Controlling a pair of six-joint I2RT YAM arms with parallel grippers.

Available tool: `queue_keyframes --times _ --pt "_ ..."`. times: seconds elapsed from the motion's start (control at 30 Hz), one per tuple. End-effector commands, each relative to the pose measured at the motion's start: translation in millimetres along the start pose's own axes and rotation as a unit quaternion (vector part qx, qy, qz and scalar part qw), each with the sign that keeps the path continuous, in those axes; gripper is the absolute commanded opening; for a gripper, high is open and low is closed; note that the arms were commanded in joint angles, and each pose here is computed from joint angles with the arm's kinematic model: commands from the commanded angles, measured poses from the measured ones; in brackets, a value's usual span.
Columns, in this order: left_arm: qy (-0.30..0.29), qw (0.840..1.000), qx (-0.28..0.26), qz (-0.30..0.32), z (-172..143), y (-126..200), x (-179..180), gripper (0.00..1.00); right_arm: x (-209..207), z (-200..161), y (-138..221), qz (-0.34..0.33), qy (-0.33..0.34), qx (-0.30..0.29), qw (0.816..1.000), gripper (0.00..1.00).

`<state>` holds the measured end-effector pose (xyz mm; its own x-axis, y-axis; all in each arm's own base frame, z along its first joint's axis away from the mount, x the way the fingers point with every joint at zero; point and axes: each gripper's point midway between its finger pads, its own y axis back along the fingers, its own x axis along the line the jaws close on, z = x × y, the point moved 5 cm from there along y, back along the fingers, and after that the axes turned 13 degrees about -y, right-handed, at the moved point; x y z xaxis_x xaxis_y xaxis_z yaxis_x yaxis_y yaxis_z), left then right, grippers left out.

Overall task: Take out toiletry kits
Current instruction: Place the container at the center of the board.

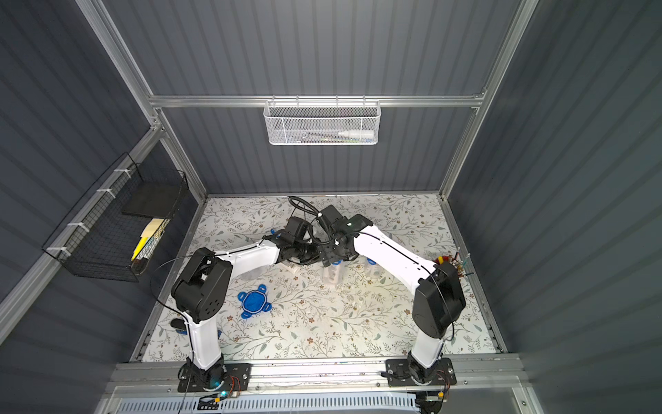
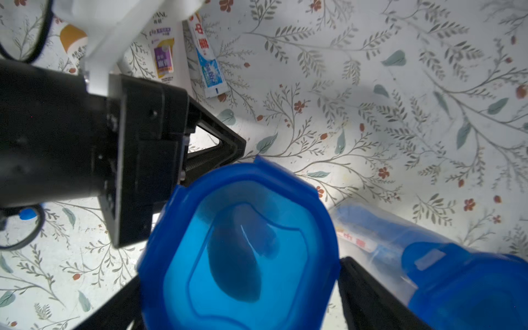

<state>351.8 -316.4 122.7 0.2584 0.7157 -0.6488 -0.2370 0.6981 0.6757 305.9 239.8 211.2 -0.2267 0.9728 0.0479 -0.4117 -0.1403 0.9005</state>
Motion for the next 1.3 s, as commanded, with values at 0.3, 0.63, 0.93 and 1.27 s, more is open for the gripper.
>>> queue_keyframes --times 0.3,0.63,0.93,1.27 --pt "0.008 0.998 -0.042 0.055 26.6 31.8 20.6 0.18 7.7 32.9 -18.2 -0.048 0.032 -0.116 0.992 0.89" --pt "0.012 0.994 -0.075 0.072 46.6 62.5 28.0 0.18 14.1 28.5 -40.1 -0.056 0.035 -0.095 0.993 0.99" --pt "-0.008 0.994 -0.086 0.073 57.4 80.1 13.6 0.25 16.8 23.0 -14.2 -0.002 0.002 -0.105 0.994 0.99" --pt "-0.04 0.988 -0.137 0.06 87.7 116.6 -23.7 0.29 21.4 9.8 13.8 0.075 -0.033 -0.093 0.992 0.99"
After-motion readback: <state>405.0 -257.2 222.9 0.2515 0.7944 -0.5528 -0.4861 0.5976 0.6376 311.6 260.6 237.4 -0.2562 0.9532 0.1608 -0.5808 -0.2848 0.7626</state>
